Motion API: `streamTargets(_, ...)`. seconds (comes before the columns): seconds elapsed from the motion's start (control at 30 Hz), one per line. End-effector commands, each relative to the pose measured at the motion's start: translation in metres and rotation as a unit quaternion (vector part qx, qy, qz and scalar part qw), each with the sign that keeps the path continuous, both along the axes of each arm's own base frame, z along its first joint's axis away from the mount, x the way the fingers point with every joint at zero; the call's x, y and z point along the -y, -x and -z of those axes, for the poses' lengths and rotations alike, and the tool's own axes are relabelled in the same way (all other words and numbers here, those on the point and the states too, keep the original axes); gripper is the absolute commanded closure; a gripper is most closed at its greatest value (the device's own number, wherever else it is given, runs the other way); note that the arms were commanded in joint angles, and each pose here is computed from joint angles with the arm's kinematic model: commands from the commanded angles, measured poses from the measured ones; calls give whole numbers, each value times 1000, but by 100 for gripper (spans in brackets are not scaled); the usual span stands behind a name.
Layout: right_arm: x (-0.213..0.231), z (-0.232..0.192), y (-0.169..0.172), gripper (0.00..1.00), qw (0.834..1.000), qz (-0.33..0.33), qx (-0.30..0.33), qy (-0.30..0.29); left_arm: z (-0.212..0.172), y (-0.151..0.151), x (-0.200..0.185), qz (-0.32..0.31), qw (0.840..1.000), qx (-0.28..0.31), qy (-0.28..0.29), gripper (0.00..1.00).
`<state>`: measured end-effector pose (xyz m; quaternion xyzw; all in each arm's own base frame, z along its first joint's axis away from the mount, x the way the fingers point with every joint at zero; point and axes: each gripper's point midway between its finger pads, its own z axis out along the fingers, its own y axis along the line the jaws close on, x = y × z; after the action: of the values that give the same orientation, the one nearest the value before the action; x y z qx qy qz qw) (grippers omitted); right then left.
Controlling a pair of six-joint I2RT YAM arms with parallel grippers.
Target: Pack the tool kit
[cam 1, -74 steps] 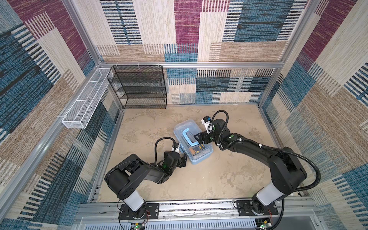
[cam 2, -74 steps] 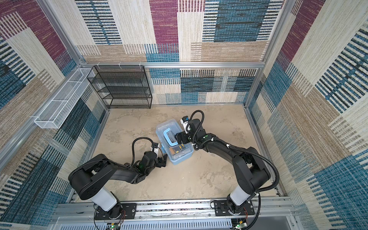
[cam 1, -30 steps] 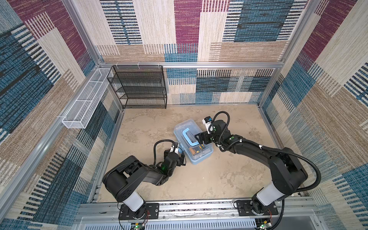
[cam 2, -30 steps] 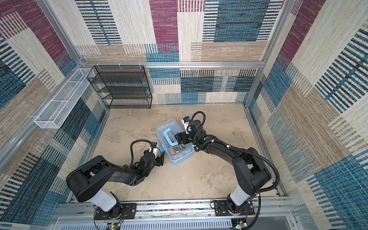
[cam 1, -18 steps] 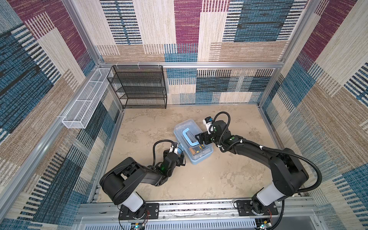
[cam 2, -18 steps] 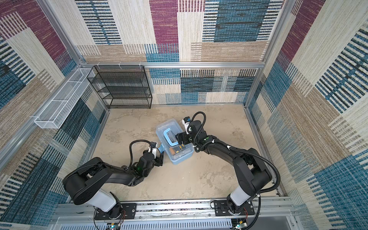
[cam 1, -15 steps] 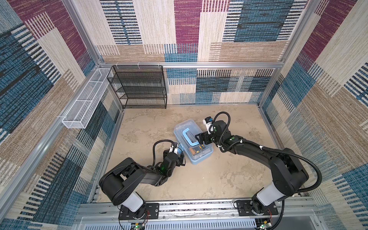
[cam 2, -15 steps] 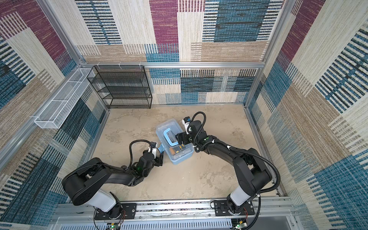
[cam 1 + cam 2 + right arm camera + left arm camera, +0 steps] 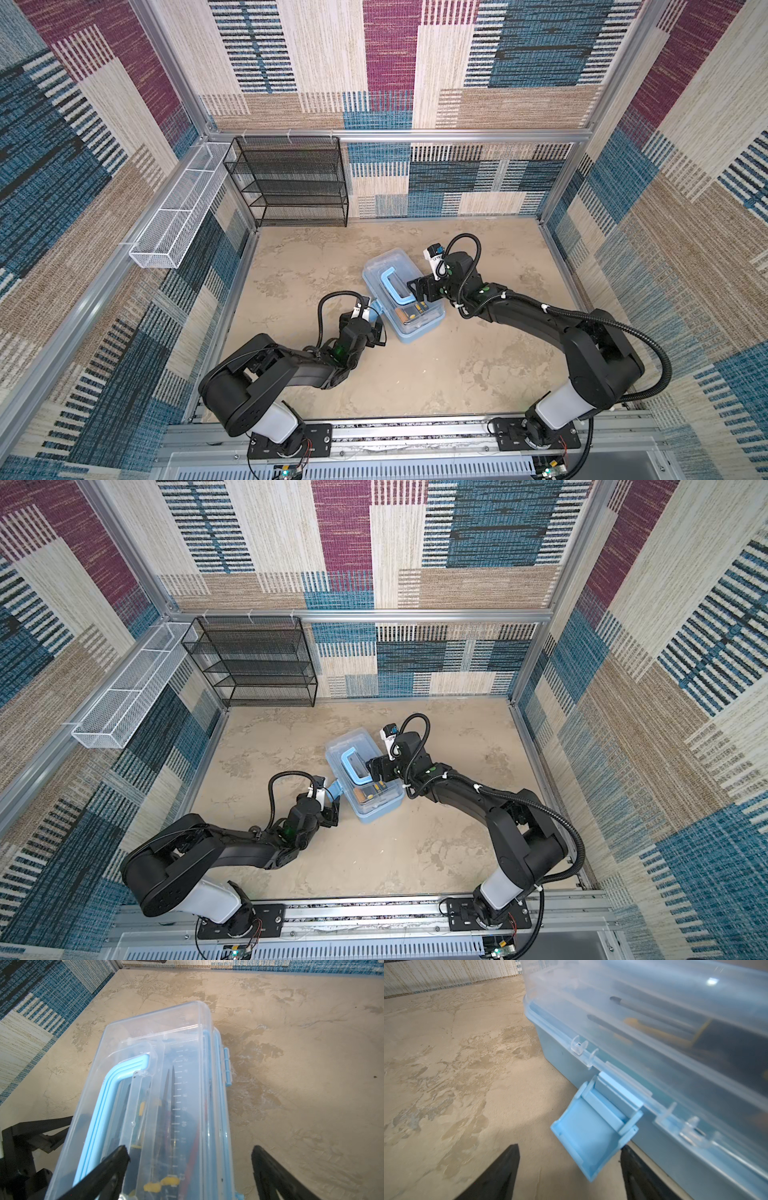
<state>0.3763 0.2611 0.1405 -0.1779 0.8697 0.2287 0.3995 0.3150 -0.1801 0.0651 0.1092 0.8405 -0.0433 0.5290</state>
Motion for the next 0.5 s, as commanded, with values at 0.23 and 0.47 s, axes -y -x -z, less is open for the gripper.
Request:
streamTargets(0.23, 7, 10, 6, 6, 1000, 5, -14, 16, -18, -3, -17, -37, 999, 26, -18, 21)
streamTargets(0.47, 8, 5, 9, 6, 1000, 6, -8, 12, -23, -3, -20, -42, 998, 29, -25, 21)
